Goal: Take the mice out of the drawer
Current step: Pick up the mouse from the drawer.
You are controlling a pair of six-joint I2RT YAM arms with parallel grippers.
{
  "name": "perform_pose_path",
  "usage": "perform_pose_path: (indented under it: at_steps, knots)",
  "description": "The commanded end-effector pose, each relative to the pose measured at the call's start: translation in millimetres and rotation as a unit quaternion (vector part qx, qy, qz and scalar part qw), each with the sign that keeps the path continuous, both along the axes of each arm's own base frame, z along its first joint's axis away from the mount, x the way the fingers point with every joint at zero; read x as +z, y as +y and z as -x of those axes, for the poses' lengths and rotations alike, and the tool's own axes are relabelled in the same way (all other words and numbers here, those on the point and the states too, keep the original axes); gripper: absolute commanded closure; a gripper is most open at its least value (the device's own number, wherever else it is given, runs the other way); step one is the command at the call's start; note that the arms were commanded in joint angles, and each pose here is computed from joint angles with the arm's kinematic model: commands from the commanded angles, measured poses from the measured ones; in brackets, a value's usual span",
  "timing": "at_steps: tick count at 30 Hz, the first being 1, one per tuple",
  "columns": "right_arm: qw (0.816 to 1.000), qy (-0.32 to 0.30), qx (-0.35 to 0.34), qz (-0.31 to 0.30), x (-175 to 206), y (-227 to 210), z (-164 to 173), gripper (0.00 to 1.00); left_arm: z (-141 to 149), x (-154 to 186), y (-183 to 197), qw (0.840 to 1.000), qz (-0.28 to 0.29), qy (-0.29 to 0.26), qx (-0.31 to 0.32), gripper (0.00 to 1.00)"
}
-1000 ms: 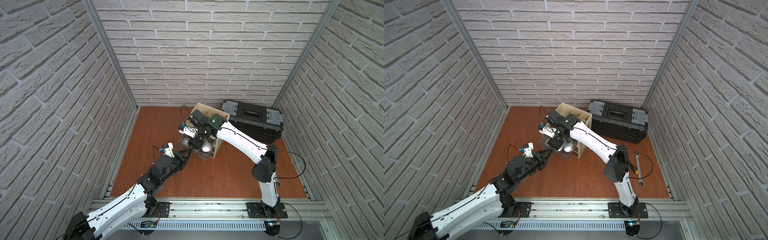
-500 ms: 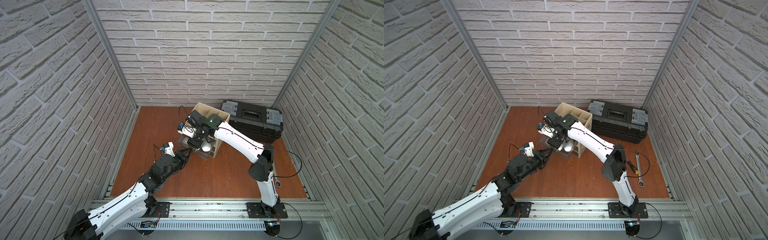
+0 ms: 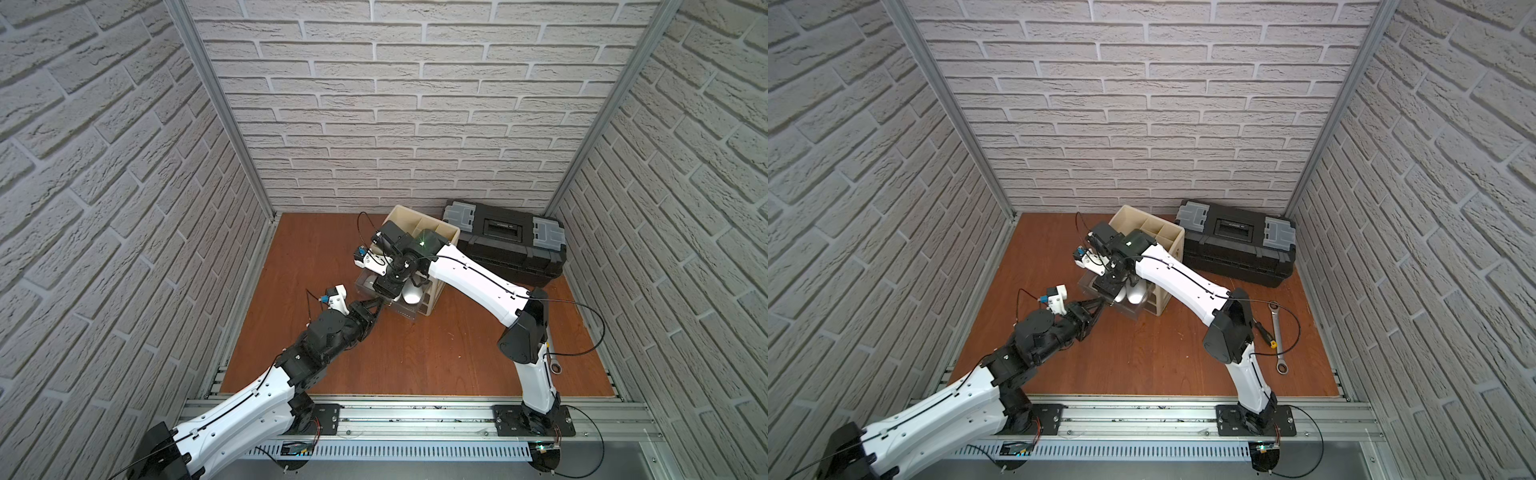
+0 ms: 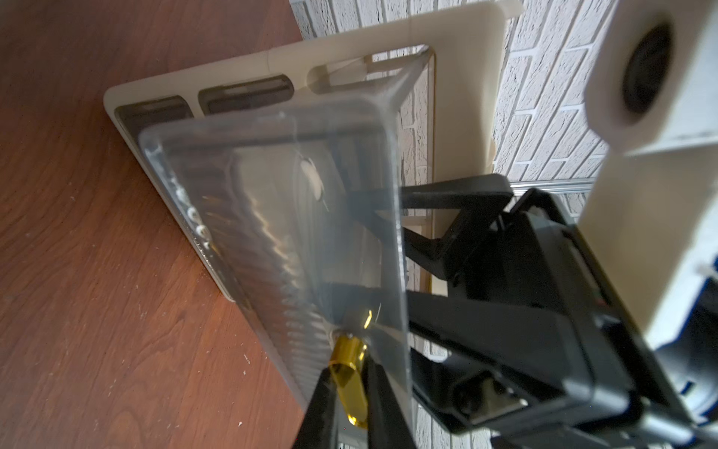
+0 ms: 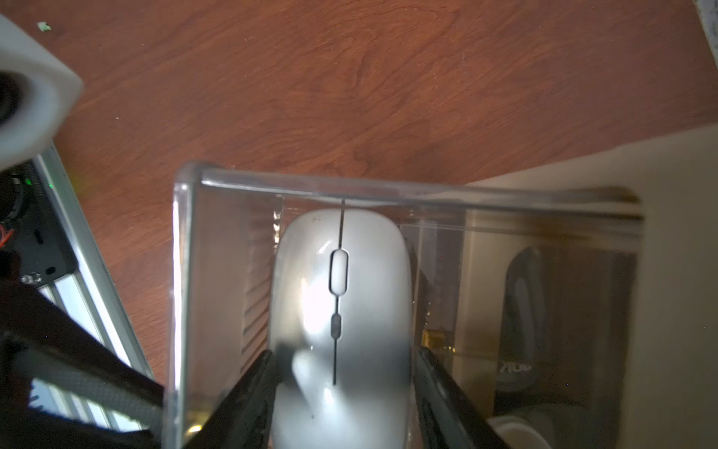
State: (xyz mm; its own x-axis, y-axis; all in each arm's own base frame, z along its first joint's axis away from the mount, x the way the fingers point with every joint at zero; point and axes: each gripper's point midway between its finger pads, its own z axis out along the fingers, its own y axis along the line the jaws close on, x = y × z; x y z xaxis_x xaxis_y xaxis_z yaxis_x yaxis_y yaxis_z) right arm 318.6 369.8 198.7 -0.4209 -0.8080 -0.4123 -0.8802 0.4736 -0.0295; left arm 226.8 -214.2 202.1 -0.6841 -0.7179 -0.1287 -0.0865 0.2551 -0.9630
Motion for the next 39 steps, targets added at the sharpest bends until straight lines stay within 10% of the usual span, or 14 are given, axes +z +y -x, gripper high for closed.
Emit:
perform_pose_path:
  at_steps: [1,28,39]
  knots:
    - [0.999,0.042,0.024,-0.012,-4.9,5.0,20.5,0.36,10.7,-35.4,3.9,0.997,-0.056,0.045,-0.009,0.92]
    - [0.996,-0.039,0.012,0.076,-16.7,-17.6,-4.3,0.41,11.0,-30.3,3.5,0.997,-0.065,0.044,-0.008,0.92]
    - [1.000,-0.019,0.001,0.014,2.6,-10.8,0.5,0.33,9.4,-33.0,2.3,0.997,-0.067,0.046,-0.008,0.92]
